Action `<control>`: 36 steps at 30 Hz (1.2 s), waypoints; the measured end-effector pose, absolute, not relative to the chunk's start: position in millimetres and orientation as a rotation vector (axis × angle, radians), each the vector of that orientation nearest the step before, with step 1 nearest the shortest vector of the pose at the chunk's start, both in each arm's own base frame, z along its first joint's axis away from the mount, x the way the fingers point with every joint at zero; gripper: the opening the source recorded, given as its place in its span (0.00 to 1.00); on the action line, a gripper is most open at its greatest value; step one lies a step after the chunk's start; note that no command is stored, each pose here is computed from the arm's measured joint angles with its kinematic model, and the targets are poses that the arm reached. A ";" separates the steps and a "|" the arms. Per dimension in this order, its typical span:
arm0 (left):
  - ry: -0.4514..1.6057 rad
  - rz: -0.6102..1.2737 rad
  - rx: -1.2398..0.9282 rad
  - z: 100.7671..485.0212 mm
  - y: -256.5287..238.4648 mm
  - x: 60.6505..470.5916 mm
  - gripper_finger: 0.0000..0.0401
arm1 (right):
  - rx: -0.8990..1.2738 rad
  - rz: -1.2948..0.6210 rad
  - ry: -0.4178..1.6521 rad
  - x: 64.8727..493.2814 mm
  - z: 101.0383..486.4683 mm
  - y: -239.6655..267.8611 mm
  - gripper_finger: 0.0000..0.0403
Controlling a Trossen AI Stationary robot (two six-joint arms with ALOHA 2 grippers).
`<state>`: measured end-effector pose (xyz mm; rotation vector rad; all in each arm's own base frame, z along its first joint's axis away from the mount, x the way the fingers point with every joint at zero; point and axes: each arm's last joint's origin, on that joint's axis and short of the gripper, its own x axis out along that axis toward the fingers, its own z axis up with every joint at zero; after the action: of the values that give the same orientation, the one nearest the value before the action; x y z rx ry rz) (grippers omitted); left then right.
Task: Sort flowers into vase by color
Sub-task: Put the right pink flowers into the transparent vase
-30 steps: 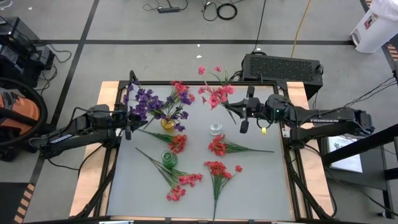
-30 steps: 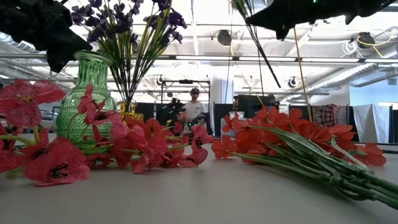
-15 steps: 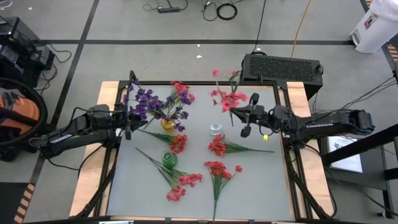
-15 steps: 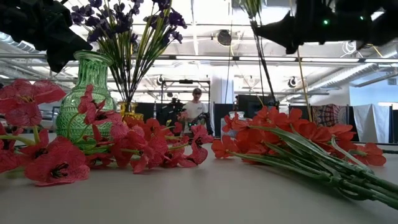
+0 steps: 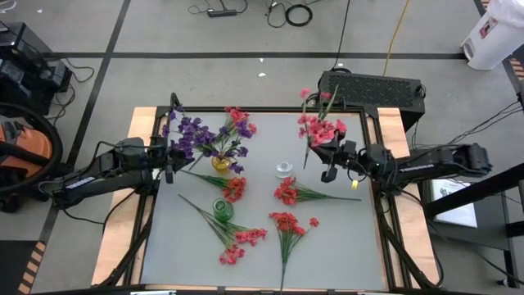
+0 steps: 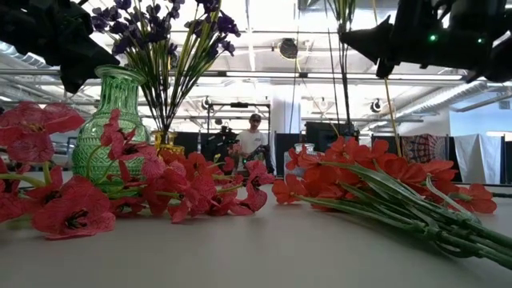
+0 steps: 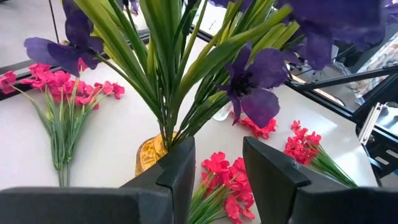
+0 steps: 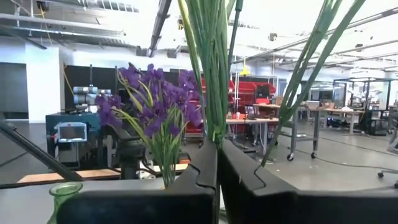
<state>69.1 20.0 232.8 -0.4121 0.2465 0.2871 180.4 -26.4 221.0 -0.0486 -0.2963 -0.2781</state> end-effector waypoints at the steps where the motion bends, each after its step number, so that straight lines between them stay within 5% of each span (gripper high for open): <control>1: 0.246 0.288 -0.412 232.8 20.1 69.1 0.35 | -0.048 -0.279 -0.292 181.2 220.0 -26.5 0.00; 36: 0.248 0.290 -0.412 232.6 20.1 69.0 0.35 | -0.075 -0.299 -0.276 250.0 213.7 -37.7 0.00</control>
<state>69.0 20.1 232.6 -0.4121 0.2484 0.2901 250.0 -37.7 213.7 -0.0752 -0.2764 -0.2985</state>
